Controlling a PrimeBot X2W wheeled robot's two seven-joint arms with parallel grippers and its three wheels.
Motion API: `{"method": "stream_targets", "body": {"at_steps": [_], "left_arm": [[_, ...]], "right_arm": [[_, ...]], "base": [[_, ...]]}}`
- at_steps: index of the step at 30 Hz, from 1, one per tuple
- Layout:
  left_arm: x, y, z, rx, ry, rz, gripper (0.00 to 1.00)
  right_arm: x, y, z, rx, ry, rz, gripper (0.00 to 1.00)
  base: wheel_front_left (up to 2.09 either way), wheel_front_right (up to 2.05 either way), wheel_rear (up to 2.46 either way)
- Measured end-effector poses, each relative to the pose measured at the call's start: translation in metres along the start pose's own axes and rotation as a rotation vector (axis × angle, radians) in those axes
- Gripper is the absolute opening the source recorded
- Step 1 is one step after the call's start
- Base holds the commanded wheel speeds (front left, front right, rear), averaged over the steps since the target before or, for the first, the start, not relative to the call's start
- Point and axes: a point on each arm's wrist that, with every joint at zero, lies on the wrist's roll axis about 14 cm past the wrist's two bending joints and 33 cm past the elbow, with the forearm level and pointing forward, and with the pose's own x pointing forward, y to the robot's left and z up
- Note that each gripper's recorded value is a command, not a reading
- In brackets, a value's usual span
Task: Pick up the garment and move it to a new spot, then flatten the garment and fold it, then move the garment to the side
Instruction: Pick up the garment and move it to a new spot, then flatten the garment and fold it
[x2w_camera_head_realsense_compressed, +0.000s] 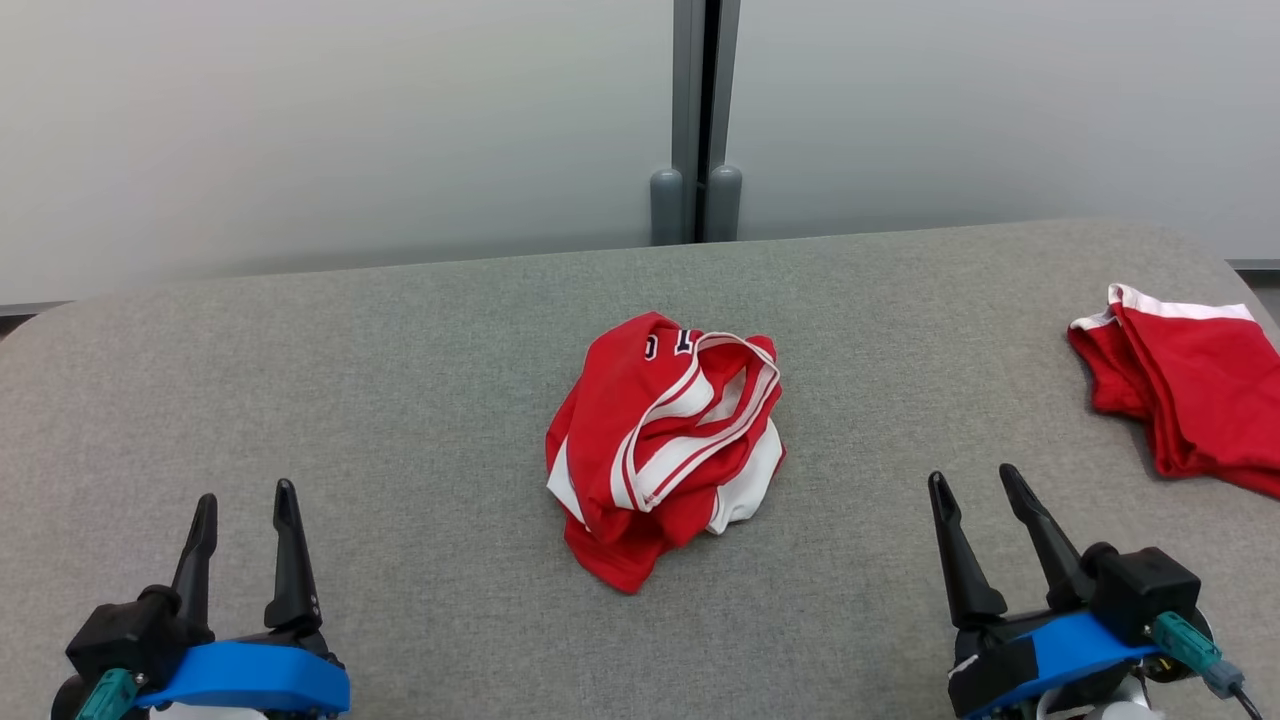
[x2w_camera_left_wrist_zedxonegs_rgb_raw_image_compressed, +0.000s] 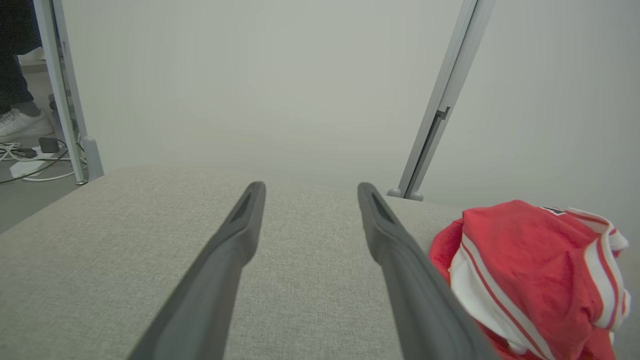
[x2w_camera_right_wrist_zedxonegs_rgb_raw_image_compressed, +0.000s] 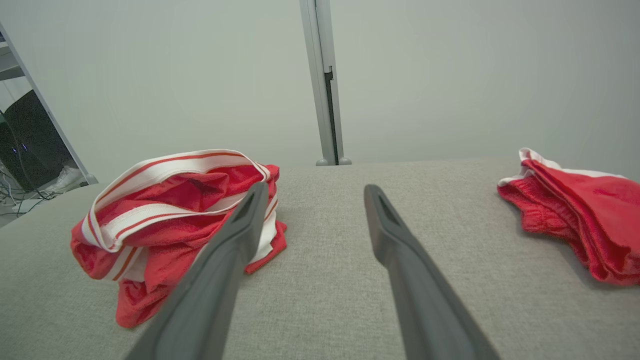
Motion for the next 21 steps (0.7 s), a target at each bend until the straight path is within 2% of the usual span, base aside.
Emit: {"method": "stream_targets", "body": {"at_steps": [8, 21], "left_arm": [[-0.004, 0.003, -0.007, 0.011, 0.022, 0.001, 1.0], [-0.004, -0.001, -0.013, 0.029, 0.041, -0.018, 1.0]], "right_arm": [[-0.009, -0.016, -0.011, -0.006, 0.041, -0.055, 1.0], [-0.007, -0.013, -0.017, -0.002, 0.057, -0.05, 1.0]], "base": [[0.0, 0.0, 0.0], [0.0, 0.0, 0.0]]}}
